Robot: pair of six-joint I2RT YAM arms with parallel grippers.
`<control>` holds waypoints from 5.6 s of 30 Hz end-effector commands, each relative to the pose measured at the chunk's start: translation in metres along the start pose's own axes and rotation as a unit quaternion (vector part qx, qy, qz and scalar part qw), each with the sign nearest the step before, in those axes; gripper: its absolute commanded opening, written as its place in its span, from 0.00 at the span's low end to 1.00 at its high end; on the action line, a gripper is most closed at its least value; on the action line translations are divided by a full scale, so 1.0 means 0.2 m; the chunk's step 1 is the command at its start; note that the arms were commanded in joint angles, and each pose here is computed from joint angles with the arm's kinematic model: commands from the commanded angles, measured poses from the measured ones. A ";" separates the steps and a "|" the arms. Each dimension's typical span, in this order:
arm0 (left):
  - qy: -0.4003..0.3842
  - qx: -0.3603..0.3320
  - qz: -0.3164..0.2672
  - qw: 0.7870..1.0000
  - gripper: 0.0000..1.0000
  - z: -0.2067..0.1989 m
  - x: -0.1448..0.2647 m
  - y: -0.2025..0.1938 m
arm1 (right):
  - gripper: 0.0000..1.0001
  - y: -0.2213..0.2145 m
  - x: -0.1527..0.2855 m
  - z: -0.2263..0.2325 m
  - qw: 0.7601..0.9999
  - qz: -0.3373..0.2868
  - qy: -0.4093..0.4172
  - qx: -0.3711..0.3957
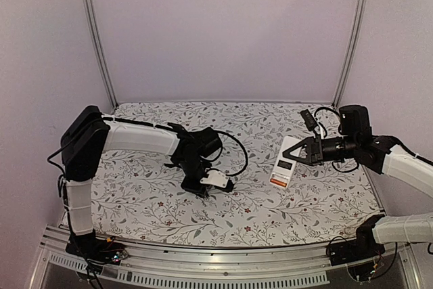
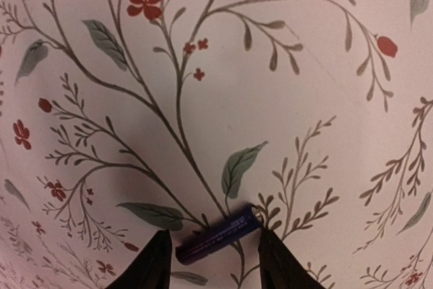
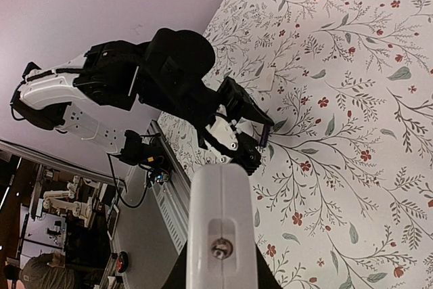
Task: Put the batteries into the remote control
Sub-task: Pick up the battery from the center of the board, then place the battery in the battery compartment, then load the battery into the battery compartment.
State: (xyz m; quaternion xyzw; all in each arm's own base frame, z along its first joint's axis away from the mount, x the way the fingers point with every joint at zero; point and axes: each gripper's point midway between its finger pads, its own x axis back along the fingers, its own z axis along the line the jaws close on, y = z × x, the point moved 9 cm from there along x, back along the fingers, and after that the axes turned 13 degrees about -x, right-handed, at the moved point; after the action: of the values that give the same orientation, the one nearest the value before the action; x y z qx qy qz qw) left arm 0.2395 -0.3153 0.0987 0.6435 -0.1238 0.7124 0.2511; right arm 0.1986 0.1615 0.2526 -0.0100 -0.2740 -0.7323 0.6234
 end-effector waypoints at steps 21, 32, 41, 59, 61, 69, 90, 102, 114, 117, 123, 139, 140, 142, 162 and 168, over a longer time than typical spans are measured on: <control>0.060 0.114 -0.091 0.988 0.00 -0.08 0.23 0.14 | 0.00 0.00 -0.02 -0.02 1.000 0.026 0.001 -0.016; 0.299 0.257 -0.297 0.870 0.00 -0.05 0.97 0.20 | 0.00 0.02 -0.08 0.00 0.995 0.079 0.031 -0.042; 0.211 0.175 -0.422 0.864 0.00 -0.16 1.05 0.39 | 0.00 0.04 -0.27 0.05 0.989 0.125 0.048 -0.058; 0.189 0.068 -0.395 0.897 0.02 -0.18 0.79 0.72 | 0.00 0.04 -0.45 0.13 0.980 0.145 0.090 -0.103; 0.186 0.067 -0.390 0.899 0.02 -0.18 0.77 0.72 | 0.00 0.04 -0.45 0.13 0.980 0.145 0.092 -0.104; 0.198 0.061 -0.364 0.908 0.02 -0.16 0.72 0.71 | 0.00 0.04 -0.45 0.13 0.978 0.150 0.099 -0.108; 0.207 0.037 -0.269 0.940 0.06 -0.19 0.61 0.68 | 0.00 0.02 -0.46 0.12 0.976 0.155 0.099 -0.115; 0.206 0.056 -0.247 0.945 0.19 -0.17 0.58 0.67 | 0.00 0.02 -0.46 0.12 0.976 0.157 0.102 -0.113; 0.222 0.070 -0.248 0.940 0.28 -0.16 0.61 0.66 | 0.00 0.01 -0.46 0.11 0.976 0.158 0.100 -0.114; 0.228 0.076 -0.256 0.936 0.40 -0.16 0.63 0.66 | 0.00 0.02 -0.46 0.11 0.976 0.157 0.100 -0.114; 0.248 0.085 -0.265 0.928 0.49 -0.16 0.67 0.65 | 0.00 0.01 -0.46 0.10 0.976 0.158 0.099 -0.116; 0.305 0.104 -0.305 0.896 0.61 -0.16 0.84 0.63 | 0.00 0.01 -0.47 0.09 0.975 0.159 0.096 -0.120; 0.312 0.112 -0.311 0.891 0.63 -0.16 0.86 0.63 | 0.00 0.01 -0.47 0.09 0.975 0.159 0.096 -0.120; 0.336 0.153 -0.320 0.873 0.73 -0.15 0.91 0.60 | 0.00 0.02 -0.47 0.09 0.975 0.158 0.097 -0.119; 0.074 0.459 -0.471 0.750 0.98 -0.16 0.82 0.41 | 0.00 0.11 -0.45 0.15 0.982 0.128 0.110 -0.088; 0.049 0.463 -0.472 0.749 0.95 -0.15 0.77 0.50 | 0.00 0.11 -0.46 0.14 0.982 0.128 0.108 -0.093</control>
State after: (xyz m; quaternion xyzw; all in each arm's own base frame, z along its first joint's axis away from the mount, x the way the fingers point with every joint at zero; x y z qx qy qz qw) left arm 0.1642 -0.3381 0.2570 0.6027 0.5452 0.5395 0.2203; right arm 0.2245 0.2520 0.2462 -0.0371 -0.1292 -0.6619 0.7374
